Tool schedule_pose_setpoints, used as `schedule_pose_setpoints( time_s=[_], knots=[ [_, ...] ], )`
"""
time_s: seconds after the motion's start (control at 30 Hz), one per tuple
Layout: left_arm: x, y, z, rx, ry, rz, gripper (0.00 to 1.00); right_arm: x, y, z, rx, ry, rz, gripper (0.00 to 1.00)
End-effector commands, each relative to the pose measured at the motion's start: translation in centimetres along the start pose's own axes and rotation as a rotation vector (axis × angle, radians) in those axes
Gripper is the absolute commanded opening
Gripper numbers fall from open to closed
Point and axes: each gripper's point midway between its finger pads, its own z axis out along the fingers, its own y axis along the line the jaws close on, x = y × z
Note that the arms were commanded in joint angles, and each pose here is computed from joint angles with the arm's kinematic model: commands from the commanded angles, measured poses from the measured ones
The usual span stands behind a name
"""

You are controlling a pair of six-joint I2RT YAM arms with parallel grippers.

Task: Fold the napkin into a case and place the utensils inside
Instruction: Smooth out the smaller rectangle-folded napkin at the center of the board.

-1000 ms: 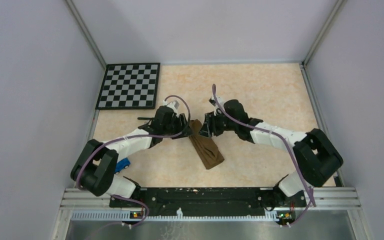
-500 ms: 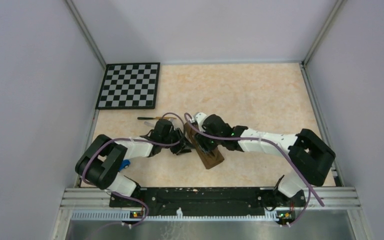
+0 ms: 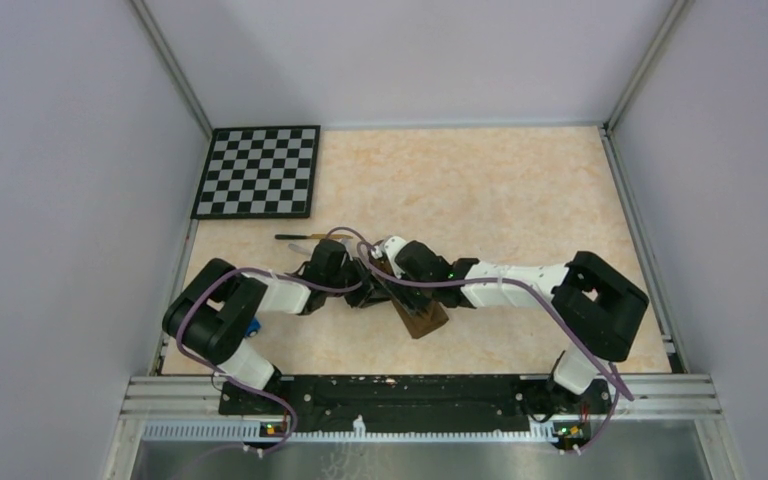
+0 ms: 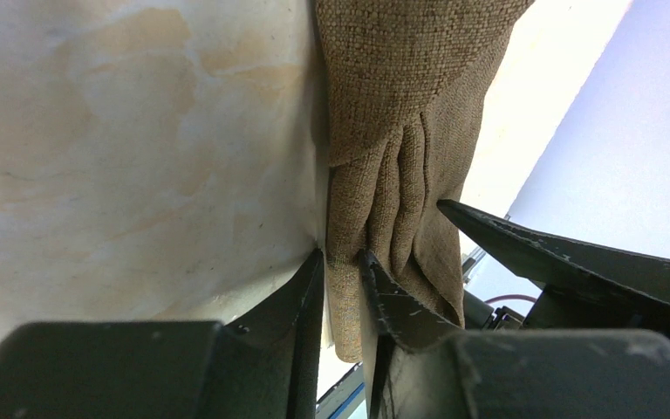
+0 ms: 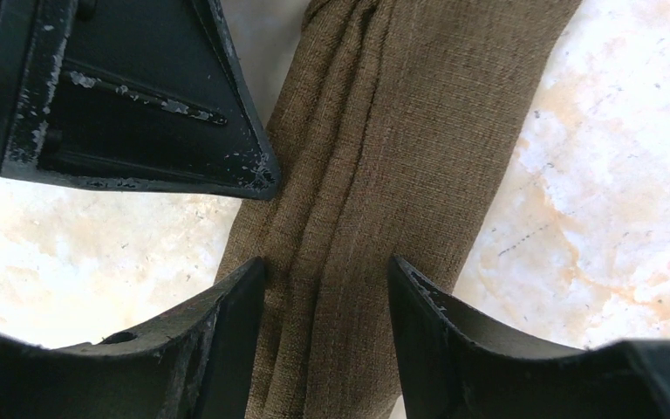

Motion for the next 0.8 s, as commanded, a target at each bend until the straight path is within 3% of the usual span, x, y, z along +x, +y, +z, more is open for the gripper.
schedule_pose_setpoints(
  time_s=[0.0,0.3,0.4,0.67,0.77],
  knots=[
    [0.1,0.9,0.2,-0.015,-0.013,-0.002,0.23,-2.5,1.0,0.3,-0.006,-0.06,-0.011,0.53],
    [0.7,1.6,0.3,-0.031,-0.01,-0.007,0.17,-2.0,1.8,1.3,-0.032,-0.054,0.016,0.54],
    [1.0,1.8,0.4,-0.033,-0.005,-0.006,0.16,-1.6,1.3,1.7,0.004,-0.042,0.022,0.49],
    [1.3,2.2,0.7,-0.042,-0.003,-0.014,0.13,-3.9,1.6,0.0,0.003,-0.102,0.046,0.01],
    [1.2,2.2,0.7,-0.043,-0.017,-0.02,0.1,-5.0,2.2,-1.2,-0.03,-0.115,0.076,0.0]
  ],
)
